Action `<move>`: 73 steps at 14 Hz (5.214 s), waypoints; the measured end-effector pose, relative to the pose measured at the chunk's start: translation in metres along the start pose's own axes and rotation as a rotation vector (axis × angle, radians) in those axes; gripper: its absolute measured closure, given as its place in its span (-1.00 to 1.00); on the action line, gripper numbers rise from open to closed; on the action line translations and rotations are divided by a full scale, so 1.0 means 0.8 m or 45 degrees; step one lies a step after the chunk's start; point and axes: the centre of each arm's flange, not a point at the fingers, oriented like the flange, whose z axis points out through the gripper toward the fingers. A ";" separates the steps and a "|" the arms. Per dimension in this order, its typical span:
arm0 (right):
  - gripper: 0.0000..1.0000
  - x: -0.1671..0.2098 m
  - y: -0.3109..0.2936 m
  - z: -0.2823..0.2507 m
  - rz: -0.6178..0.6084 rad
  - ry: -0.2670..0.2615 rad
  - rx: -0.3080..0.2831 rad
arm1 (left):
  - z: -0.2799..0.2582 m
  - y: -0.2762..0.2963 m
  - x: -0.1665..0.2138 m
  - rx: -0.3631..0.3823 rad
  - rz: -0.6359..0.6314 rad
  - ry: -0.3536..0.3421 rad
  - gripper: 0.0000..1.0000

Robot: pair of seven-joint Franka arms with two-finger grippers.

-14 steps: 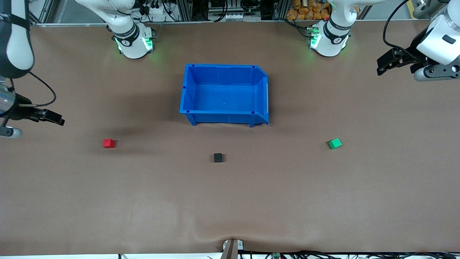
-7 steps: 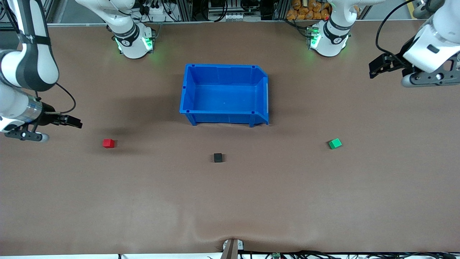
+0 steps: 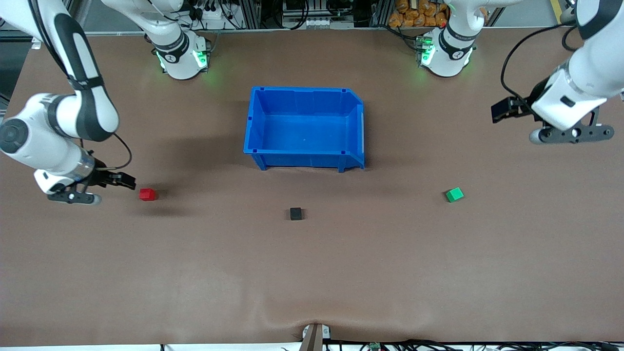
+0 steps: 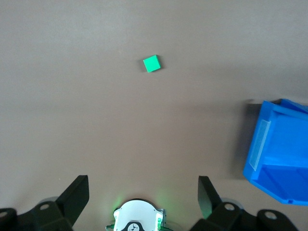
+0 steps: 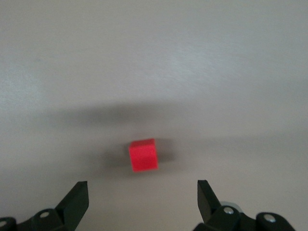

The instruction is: Attach green and red cubes to black cube

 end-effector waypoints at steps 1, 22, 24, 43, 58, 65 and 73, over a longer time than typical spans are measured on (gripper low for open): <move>-1.00 0.002 -0.007 0.019 -0.040 -0.001 -0.002 | 0.013 -0.004 0.011 -0.003 -0.009 -0.016 -1.00; -0.79 -0.024 0.000 0.155 -0.207 -0.010 -0.014 | 0.339 -0.009 0.123 -0.092 -0.428 0.019 -1.00; -0.35 -0.024 0.000 0.152 -0.207 -0.007 -0.014 | 0.361 -0.007 0.128 -0.099 -0.456 0.016 -1.00; 0.21 0.024 0.013 0.080 -1.121 0.142 -0.086 | 0.456 -0.009 0.150 -0.141 -0.712 0.014 0.22; 0.21 0.109 -0.298 0.087 -1.928 0.411 0.018 | 0.360 0.302 0.173 -0.358 -1.484 0.127 0.22; 0.21 0.103 -0.397 0.131 -1.857 0.266 0.293 | 0.341 0.360 0.160 -0.426 -1.667 0.088 0.22; 0.21 0.068 -0.502 0.131 -1.811 0.155 0.263 | 0.340 0.385 0.146 -0.430 -1.676 0.072 0.22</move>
